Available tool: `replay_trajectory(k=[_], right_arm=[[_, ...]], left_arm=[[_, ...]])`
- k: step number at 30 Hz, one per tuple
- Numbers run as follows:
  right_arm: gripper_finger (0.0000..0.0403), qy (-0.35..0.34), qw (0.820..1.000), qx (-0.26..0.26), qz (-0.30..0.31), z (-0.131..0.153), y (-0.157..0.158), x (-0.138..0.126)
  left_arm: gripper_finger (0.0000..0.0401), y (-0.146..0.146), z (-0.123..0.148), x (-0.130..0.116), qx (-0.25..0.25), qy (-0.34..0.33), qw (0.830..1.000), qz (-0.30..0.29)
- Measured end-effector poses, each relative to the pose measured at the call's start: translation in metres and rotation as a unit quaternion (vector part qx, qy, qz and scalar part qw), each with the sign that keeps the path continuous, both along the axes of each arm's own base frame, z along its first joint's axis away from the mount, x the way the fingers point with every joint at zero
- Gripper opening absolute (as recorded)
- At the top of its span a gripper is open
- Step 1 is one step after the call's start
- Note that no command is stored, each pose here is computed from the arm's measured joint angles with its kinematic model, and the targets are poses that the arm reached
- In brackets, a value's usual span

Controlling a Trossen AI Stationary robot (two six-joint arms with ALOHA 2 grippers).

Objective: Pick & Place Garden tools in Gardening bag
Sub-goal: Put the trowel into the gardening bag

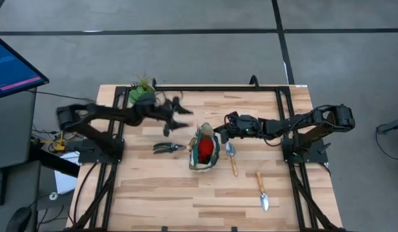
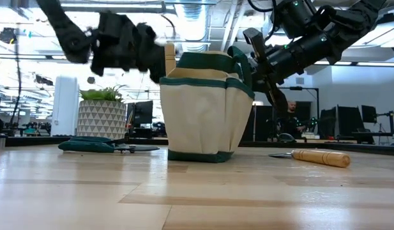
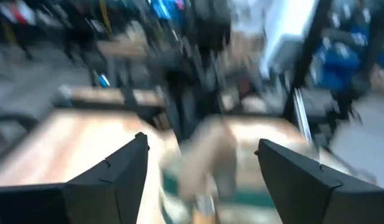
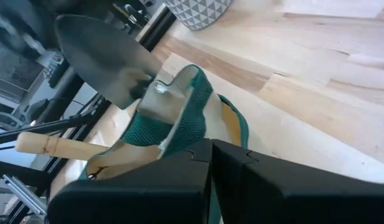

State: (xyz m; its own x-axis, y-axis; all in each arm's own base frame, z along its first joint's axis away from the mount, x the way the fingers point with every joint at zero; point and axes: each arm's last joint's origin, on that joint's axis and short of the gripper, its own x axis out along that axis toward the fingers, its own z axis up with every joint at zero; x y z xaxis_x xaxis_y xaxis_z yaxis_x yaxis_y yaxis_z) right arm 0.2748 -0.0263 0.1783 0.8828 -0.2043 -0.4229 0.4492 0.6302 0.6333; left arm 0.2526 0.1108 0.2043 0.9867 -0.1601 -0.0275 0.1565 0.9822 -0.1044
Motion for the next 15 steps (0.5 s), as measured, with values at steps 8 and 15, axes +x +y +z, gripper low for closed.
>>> replay_trajectory(k=[8,15], right_arm=[[0.0,-0.017,1.0,-0.025,0.005,0.004,-0.002,0.002],[0.0,-0.017,1.0,-0.026,0.002,0.004,-0.003,0.002]], left_arm=[[0.0139,-0.01,0.063,-0.031,0.046,-0.12,0.99,0.048],[0.001,-0.018,0.046,0.001,0.022,-0.083,0.996,0.009]])
